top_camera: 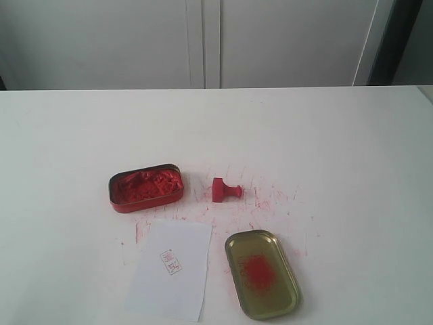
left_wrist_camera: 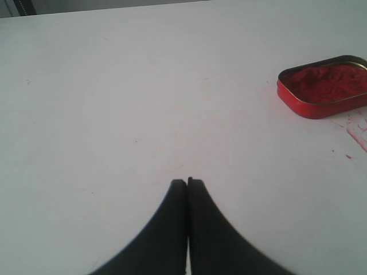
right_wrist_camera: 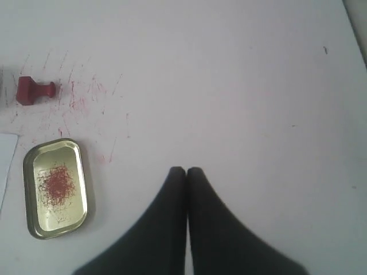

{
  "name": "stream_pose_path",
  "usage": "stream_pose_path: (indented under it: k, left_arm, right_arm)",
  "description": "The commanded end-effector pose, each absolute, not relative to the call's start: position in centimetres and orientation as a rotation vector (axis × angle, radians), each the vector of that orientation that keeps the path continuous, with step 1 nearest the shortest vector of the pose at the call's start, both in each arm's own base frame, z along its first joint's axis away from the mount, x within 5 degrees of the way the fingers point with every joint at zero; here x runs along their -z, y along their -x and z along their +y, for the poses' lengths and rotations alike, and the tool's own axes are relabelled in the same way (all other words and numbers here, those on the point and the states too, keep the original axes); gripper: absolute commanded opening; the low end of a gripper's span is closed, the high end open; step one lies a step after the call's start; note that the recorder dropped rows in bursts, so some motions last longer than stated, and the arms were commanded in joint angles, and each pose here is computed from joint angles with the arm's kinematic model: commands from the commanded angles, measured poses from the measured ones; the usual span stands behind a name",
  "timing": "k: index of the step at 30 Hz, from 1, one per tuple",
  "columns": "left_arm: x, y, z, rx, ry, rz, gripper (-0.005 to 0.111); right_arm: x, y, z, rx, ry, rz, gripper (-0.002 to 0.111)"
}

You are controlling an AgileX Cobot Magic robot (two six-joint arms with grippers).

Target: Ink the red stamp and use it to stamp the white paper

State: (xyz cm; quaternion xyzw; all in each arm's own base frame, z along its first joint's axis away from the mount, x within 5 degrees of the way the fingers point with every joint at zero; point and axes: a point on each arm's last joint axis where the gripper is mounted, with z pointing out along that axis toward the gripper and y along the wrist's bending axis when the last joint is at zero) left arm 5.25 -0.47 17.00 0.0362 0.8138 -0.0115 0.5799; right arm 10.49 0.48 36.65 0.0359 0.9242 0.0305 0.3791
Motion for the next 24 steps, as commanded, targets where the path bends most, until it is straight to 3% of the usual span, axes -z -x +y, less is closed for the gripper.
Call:
stream_pose_path:
  k: [1,24]
  left_arm:
    - [-16.90,-5.25,-0.46,0.027,-0.081,1.900,0.000]
    - [-16.90,-5.25,-0.46,0.027,-0.081,1.900,0.000]
  right_arm:
    - [-36.89,-9.72,0.29,-0.065,-0.100,2.328,0.000]
    - [-37.27,-8.85,0.25,-0.042,-0.039,2.287,0.000]
